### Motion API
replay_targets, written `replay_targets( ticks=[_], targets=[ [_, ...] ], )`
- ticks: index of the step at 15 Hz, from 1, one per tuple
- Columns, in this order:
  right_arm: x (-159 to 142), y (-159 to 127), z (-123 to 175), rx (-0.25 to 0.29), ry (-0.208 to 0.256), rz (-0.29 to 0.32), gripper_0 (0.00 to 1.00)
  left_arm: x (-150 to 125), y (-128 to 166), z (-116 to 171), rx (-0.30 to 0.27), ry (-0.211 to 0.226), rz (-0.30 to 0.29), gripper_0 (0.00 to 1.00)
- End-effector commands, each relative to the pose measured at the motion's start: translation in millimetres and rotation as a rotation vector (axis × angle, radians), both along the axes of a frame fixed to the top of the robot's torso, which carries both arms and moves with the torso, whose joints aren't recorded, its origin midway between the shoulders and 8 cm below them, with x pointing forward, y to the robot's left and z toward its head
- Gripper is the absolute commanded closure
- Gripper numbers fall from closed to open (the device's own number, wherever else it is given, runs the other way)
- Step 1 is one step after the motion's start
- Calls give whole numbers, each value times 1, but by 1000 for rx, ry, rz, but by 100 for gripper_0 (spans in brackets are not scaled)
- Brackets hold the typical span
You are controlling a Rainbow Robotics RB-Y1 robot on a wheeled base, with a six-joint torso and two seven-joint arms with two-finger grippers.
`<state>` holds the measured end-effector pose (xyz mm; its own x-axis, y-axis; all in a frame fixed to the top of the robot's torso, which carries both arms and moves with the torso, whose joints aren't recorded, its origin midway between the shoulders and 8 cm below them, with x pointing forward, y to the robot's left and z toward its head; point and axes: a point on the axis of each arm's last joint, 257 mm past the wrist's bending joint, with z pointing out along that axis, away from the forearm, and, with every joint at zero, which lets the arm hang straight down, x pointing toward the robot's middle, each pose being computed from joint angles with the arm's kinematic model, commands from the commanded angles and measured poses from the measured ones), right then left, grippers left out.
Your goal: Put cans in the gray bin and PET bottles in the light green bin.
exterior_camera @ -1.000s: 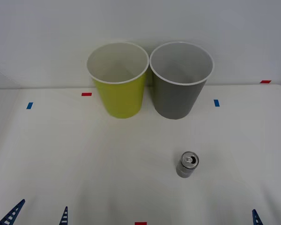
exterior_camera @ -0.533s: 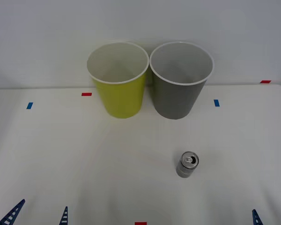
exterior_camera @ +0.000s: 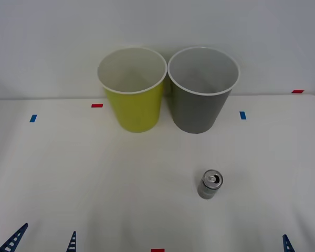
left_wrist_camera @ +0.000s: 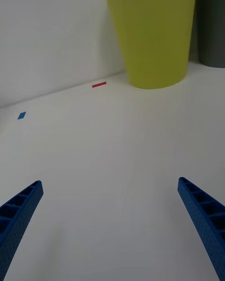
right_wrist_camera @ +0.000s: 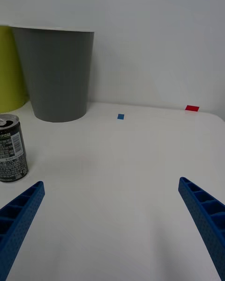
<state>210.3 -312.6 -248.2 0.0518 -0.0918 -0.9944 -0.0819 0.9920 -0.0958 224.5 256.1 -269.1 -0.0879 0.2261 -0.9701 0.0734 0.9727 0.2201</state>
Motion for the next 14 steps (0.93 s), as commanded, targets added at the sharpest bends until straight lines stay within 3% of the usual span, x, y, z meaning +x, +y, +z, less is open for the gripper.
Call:
replay_targets(
  ticks=[1, 14],
  targets=[
    [0, 0, 0, 0, 0, 0, 0, 0, 0, 0, 0, 0, 0, 0],
    [0, 0, 0, 0, 0, 0, 0, 0, 0, 0, 0, 0, 0, 0]
  ],
)
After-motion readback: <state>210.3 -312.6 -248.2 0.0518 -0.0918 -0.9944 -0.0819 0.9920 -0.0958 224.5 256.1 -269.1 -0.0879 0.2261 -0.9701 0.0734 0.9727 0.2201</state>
